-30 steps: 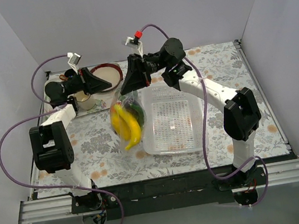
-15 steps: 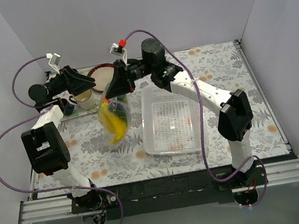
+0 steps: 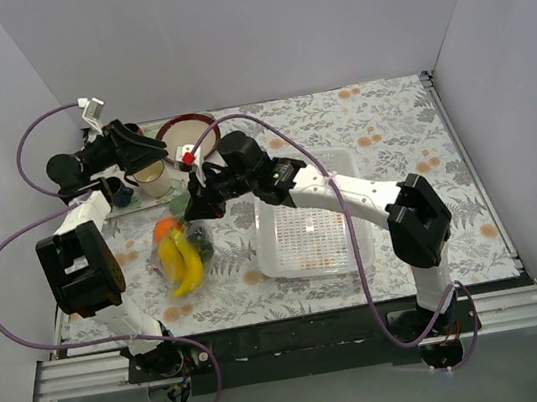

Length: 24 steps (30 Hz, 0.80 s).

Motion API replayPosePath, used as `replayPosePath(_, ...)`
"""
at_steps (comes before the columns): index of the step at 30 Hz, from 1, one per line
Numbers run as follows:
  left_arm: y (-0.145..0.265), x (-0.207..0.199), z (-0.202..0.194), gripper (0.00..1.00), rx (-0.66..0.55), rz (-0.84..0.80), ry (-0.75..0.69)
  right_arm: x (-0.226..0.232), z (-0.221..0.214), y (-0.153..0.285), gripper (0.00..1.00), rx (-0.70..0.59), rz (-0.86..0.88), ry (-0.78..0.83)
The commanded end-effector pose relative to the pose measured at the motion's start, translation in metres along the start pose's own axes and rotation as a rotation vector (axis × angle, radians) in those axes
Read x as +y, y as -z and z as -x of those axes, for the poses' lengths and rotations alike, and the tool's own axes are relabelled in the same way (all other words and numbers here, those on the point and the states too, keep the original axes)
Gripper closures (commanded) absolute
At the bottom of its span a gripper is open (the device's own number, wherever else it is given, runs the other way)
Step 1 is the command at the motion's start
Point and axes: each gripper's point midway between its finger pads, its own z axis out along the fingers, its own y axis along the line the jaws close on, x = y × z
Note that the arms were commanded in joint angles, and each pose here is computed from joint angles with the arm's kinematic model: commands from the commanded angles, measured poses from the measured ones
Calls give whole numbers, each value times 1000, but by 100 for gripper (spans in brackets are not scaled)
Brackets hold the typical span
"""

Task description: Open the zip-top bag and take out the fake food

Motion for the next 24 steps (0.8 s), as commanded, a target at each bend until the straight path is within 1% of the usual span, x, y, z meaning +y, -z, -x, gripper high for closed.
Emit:
replayPosePath(1, 1, -86, -5, 2, 63, -31, 338, 3, 0, 28, 78, 49, -91, 74)
replayPosePath(2, -1, -85, -8, 2, 77, -31, 329, 6, -8, 31, 71, 71, -86, 61)
replayPosePath(3, -1, -82, -13, 2, 101, -21, 325, 9, -31, 35, 64, 115, -80, 31)
replayPosePath(4, -2, -81, -16, 2, 113, -19, 325, 15, -29, 43, 58, 110, -80, 32)
replayPosePath(5, -3, -79, -22, 2, 129, -18, 328, 18, -37, 47, 36, 129, -79, 24)
replayPosePath(6, -2, -76, -26, 2, 148, -7, 325, 17, -42, 51, 25, 142, -96, 27)
replayPosePath(8, 0, -69, -33, 2, 175, 8, 325, 17, -49, 59, 12, 166, -123, 26)
replayPosePath(9, 1, -66, -37, 2, 189, 14, 320, 11, -50, 61, 11, 173, -156, 40)
replayPosePath(10, 3, -61, -43, 2, 219, 32, 327, 8, -47, 63, 6, 171, -175, 56)
replayPosePath(11, 4, -60, -45, 2, 233, 40, 322, 2, -43, 64, 4, 167, -199, 68)
replayPosePath(13, 7, -58, -51, 2, 273, 60, 306, -14, -38, 61, 3, 166, -246, 91)
replayPosePath(15, 9, -58, -55, 2, 297, 72, 286, -36, -14, 63, 2, 123, -288, 106)
replayPosePath(16, 11, -58, -57, 2, 303, 75, 280, -52, -21, 57, 2, 137, -305, 83)
replayPosePath(17, 12, -57, -58, 2, 301, 80, 283, -70, 2, 63, 2, 92, -339, 84)
replayPosePath(18, 14, -55, -59, 2, 299, 83, 289, -80, 5, 62, 2, 81, -337, 66)
replayPosePath(19, 15, -53, -62, 2, 296, 84, 302, -95, -4, 54, 2, 93, -332, 32)
replayPosePath(20, 18, -50, -63, 2, 290, 92, 300, -108, 1, 58, 1, 73, -342, -10)
replayPosePath(21, 22, -47, -64, 2, 285, 98, 300, -111, 13, 56, 2, 47, -317, -10)
replayPosePath(22, 24, -44, -64, 2, 278, 104, 304, -120, 6, 50, 1, 49, -312, -29)
replayPosePath(24, 38, -32, -66, 2, 248, 134, 325, -121, 1, 44, 1, 46, -284, -55)
